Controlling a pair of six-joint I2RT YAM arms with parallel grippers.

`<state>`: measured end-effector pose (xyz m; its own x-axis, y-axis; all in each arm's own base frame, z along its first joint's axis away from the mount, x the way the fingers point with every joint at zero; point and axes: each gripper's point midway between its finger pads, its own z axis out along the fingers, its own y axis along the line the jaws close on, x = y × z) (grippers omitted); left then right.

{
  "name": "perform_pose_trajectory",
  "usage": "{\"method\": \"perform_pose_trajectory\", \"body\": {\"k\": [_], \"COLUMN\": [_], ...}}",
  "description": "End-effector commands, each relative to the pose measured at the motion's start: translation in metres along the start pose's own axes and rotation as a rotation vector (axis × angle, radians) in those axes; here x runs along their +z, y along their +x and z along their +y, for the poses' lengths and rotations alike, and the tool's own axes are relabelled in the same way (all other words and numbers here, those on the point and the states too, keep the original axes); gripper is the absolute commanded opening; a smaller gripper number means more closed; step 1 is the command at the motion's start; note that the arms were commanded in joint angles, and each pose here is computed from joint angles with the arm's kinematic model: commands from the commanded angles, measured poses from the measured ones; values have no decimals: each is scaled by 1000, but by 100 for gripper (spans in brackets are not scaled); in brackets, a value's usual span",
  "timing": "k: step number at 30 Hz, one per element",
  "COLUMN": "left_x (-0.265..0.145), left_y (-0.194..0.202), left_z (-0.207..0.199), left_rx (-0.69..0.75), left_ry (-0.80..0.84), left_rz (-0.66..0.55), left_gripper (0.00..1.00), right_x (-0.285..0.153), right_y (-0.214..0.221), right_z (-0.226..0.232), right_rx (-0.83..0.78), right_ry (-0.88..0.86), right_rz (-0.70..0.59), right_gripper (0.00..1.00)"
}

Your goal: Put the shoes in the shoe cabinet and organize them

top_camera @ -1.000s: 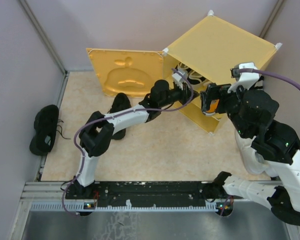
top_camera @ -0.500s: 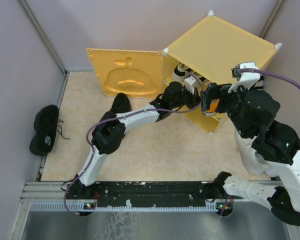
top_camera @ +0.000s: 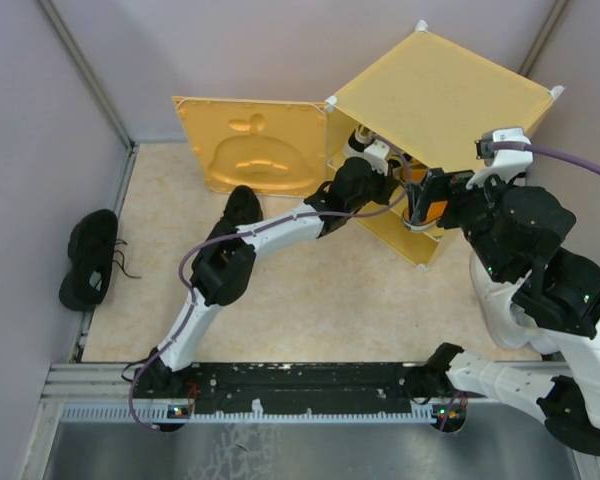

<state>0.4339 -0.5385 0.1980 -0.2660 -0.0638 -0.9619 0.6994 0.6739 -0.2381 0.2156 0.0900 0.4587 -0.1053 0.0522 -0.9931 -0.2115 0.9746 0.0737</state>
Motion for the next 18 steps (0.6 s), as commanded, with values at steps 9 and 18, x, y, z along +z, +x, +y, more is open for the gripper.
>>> {"method": "perform_pose_trajectory", "body": {"k": [9,18], "left_x": [-24,-91], "left_y": [-17,-22], "left_z": [13,-19], "left_rx": [24,94], "left_ry": [41,223], "left_rz": [-33,23], "left_gripper": [40,49], "right_x": [4,4], "right_y": [-7,-7], "right_z": [6,6], "right_rx": [16,18], "right_ry": [-20,-23], "right_rz": [-30,-34], "right_gripper": [98,98]}}
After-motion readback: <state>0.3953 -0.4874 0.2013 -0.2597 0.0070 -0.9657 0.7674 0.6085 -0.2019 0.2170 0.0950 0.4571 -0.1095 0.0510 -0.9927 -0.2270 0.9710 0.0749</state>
